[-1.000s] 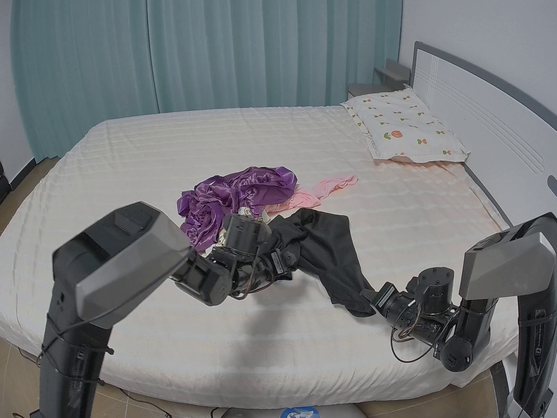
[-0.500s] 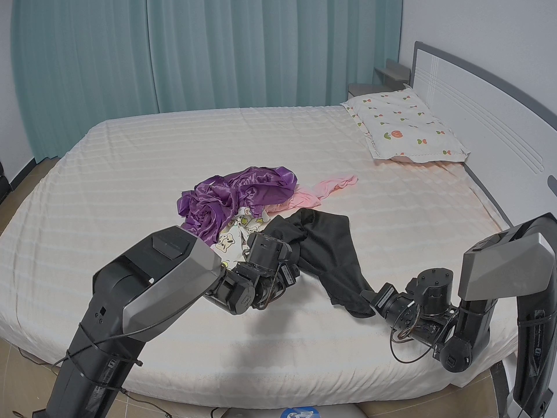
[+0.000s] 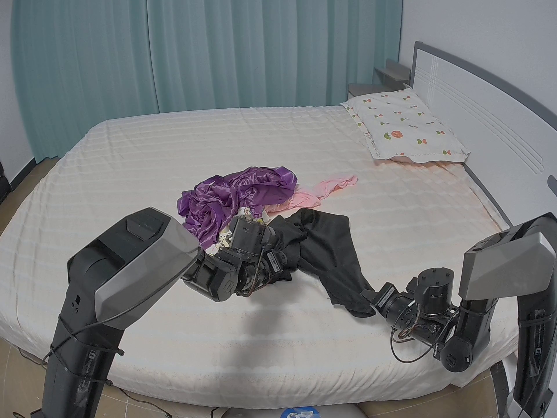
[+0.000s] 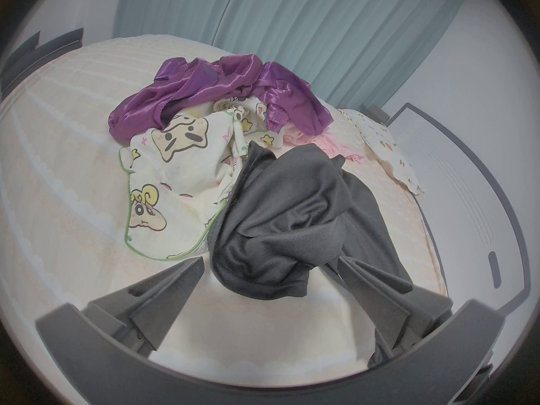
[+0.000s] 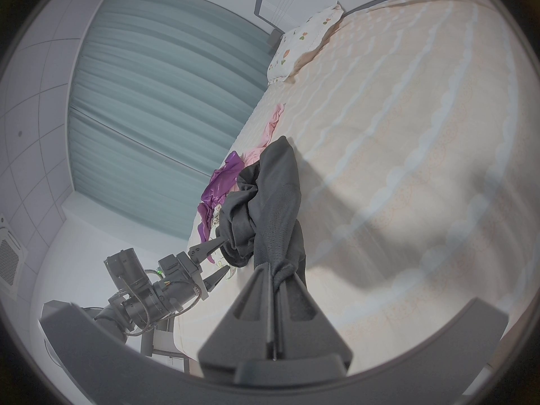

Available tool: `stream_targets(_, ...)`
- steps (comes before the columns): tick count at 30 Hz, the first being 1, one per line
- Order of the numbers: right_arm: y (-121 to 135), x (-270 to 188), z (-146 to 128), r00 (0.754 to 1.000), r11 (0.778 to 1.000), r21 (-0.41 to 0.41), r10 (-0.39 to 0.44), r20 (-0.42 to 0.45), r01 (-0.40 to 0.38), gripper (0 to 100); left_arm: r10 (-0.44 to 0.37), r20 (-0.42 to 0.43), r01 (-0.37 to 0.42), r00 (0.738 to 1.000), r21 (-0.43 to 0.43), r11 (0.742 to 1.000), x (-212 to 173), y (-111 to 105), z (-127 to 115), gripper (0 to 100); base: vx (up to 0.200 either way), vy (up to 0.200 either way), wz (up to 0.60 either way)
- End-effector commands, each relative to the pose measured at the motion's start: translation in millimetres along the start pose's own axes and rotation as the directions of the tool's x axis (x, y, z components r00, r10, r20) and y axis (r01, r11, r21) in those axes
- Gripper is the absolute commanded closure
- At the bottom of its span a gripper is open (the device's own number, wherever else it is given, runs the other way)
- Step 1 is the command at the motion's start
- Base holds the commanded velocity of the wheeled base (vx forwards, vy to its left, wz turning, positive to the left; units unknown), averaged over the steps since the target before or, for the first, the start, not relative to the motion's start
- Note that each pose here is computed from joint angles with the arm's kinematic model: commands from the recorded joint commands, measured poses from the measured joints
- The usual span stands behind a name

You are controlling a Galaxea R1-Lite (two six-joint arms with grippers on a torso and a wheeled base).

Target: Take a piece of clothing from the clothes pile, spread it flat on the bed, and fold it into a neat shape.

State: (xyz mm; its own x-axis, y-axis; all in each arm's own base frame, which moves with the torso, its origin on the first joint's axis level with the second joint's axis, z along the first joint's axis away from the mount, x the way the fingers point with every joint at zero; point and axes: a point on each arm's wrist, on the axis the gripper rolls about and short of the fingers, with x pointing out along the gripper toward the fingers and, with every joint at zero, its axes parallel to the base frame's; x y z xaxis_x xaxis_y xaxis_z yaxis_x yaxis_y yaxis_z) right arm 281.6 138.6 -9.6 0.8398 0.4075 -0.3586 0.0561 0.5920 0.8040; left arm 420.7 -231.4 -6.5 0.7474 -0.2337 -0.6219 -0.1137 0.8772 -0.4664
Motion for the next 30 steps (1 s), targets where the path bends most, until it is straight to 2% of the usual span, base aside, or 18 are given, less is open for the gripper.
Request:
stream_targets(1,2,0,2,1.0,1.0,0.001,0.016,0.012,-0.016,100,0.016,-0.016,-0.016,1.0,0.011,1.0,11,3,-10,0,0.0,0.0,0.0)
stream_targets(6,2,0,1,1.0,1.0,0.0,0.017,0.011,-0.017,100,0.035,0.034,-0.036,0.999,0.004,0.999,36,1,-12,0,0.0,0.0,0.0)
stream_targets(9,2,0,1,1.0,1.0,0.0,0.017,0.011,-0.017,100,0.065,0.026,-0.065,0.998,0.004,0.998,44,1,-14,0,0.0,0.0,0.0)
stream_targets(15,2,0,1,1.0,1.0,0.0,0.019,0.011,-0.019,100,0.051,0.039,-0.049,0.998,-0.037,0.998,48,-7,-9,0,0.0,0.0,0.0)
stream_targets(16,2,0,1,1.0,1.0,0.0,0.019,0.011,-0.019,100,0.05,0.04,-0.048,0.998,-0.04,0.998,48,-7,-9,100,0.0,0.0,0.0)
stream_targets(18,3,0,1,1.0,1.0,0.0,0.02,0.011,-0.02,100,0.05,0.042,-0.048,0.998,-0.046,0.998,48,-7,-8,100,0.0,0.0,0.0)
stream_targets(21,3,0,1,1.0,1.0,0.0,0.019,0.011,-0.019,100,0.04,0.045,-0.036,0.998,-0.098,0.995,45,-10,-4,100,0.0,0.0,0.0)
stream_targets(23,3,0,1,1.0,1.0,0.0,0.02,0.011,-0.02,100,0.057,0.028,-0.053,0.998,-0.108,0.993,44,-7,-6,100,0.0,0.0,0.0)
stream_targets(27,5,-1,2,1.0,1.0,-0.001,0.022,0.02,-0.022,100,0.074,0.006,-0.072,0.997,-0.144,0.987,27,-10,6,100,0.0,0.0,0.0)
stream_targets(28,9,-3,4,0.998,1.0,-0.001,0.023,0.052,-0.023,100,0.061,0.008,-0.059,0.998,-0.179,0.982,12,-14,14,100,0.0,0.0,0.0)
stream_targets(30,15,-5,7,0.996,0.999,0.0,0.033,0.081,-0.033,100,0.04,0.001,-0.039,0.999,-0.195,0.98,-8,-18,23,100,0.0,0.0,0.0)
